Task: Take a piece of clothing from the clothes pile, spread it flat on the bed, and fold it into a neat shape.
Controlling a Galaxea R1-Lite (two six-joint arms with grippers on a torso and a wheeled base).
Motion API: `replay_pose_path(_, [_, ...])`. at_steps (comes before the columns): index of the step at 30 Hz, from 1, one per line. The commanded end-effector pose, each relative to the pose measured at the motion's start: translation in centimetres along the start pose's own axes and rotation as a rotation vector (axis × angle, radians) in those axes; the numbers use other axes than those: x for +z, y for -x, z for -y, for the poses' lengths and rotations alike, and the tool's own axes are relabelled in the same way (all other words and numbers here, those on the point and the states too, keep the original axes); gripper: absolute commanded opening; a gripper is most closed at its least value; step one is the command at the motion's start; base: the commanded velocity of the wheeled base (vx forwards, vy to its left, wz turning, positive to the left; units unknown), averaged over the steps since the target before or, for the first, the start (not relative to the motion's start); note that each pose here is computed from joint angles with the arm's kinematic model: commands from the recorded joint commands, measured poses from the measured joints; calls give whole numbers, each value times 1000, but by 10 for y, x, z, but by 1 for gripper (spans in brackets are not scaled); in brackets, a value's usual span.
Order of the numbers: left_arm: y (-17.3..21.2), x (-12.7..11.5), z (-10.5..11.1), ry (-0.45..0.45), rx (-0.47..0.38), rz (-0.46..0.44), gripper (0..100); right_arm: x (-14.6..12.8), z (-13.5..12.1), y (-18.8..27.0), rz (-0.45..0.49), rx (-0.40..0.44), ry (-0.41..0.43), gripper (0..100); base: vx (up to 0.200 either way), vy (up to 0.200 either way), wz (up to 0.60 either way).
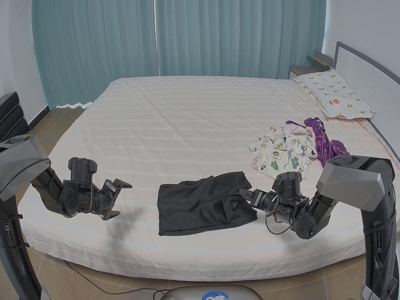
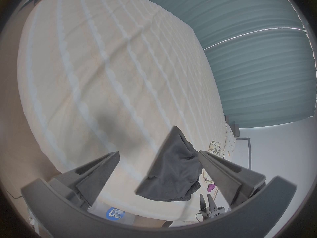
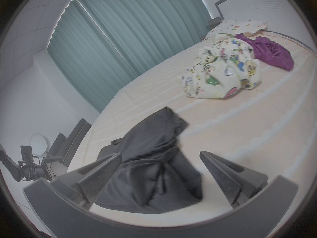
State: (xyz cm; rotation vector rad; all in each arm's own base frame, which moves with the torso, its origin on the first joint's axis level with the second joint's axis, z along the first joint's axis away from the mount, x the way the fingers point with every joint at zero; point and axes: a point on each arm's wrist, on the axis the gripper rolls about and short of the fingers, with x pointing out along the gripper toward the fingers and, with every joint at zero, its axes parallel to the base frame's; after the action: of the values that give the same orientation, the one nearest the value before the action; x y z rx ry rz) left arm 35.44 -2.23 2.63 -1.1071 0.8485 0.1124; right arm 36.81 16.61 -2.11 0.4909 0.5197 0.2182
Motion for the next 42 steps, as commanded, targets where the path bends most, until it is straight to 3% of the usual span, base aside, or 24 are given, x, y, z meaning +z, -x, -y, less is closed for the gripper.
replay_pose_path(1, [-1, -3, -3, -6, 11, -7, 100, -5, -2, -11, 2, 11, 4, 100, 0, 200, 0])
replay_pose_path(7, [-1, -4, -5, -28, 0, 0, 100, -8, 0, -19, 2, 9, 14, 100, 0, 0, 0])
replay_pose_path(19, [-2, -5, -6, -38, -22, 11, 100, -1, 11, -25, 44, -89, 72, 100, 0, 0, 0])
replay_pose_path(20, [-2, -5, -6, -38, -21, 12, 100, -2, 12, -22, 37, -93, 80, 0, 0, 0, 0])
replay_pose_path(35, [-2, -5, -6, -38, -21, 12, 100, -7, 26, 4, -35, -185, 180, 0, 0, 0, 0])
replay_pose_path(42, [-2, -5, -6, -36, -21, 12, 100, -2, 46, 13, -33, -265, 228, 0, 0, 0, 0])
